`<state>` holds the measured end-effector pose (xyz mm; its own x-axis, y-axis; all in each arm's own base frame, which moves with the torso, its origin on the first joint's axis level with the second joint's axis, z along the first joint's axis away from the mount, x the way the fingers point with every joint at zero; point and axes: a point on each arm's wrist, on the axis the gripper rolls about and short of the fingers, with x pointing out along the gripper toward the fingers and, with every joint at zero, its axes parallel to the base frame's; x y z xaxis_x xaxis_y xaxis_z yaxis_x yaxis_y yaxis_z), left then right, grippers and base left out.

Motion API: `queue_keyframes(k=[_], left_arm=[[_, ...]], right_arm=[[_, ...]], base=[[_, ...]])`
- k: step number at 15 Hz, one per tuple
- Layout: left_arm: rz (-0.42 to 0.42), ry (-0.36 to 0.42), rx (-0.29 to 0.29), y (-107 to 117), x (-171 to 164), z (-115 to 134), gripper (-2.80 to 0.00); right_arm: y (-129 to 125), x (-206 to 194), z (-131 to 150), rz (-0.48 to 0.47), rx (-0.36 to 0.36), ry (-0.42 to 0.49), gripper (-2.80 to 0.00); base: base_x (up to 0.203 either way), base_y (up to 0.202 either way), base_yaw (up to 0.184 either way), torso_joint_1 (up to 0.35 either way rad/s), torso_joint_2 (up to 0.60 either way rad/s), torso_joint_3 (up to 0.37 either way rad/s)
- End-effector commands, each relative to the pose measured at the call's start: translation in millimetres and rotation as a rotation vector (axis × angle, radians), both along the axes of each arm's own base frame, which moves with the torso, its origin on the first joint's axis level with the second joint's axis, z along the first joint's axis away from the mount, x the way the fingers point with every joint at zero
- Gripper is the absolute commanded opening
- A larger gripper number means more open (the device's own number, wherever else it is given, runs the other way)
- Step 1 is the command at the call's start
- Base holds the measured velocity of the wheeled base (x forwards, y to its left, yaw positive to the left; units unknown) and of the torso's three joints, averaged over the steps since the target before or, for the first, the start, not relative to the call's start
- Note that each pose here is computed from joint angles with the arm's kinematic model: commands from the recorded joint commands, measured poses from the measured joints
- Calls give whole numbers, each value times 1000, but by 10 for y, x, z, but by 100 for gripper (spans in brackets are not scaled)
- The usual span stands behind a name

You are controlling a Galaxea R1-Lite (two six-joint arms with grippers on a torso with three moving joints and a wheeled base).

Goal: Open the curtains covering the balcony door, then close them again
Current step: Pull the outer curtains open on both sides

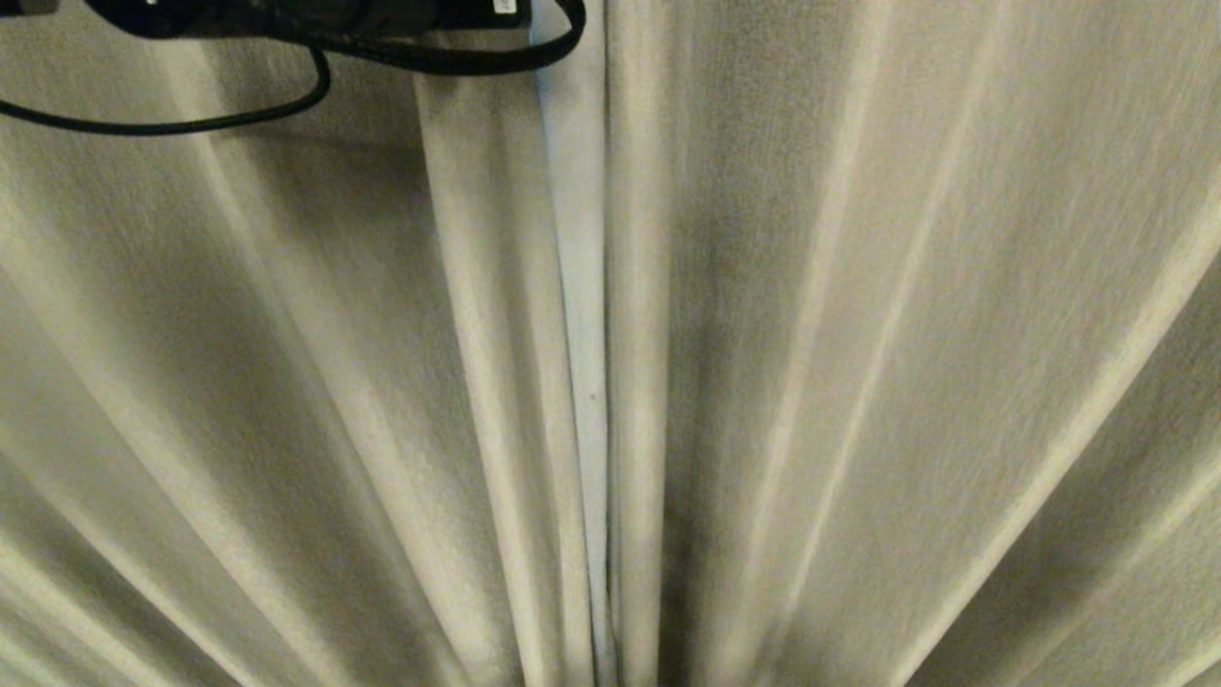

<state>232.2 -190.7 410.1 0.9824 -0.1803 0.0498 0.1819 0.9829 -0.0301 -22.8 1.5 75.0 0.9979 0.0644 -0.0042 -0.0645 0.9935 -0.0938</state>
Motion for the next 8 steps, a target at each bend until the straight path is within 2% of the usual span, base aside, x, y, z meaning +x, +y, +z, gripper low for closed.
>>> queue_keyframes(k=[1,8], left_arm=[[32,-19,-18,162,-47,78,-280],[127,-66,-48,549,-84,232,-280]], right_arm=[[0,0,0,0,-1,0,-280],[0,0,0,0,-1,0,-280]], base=[[0,0,0,0,0,0],[0,0,0,0,0,0]])
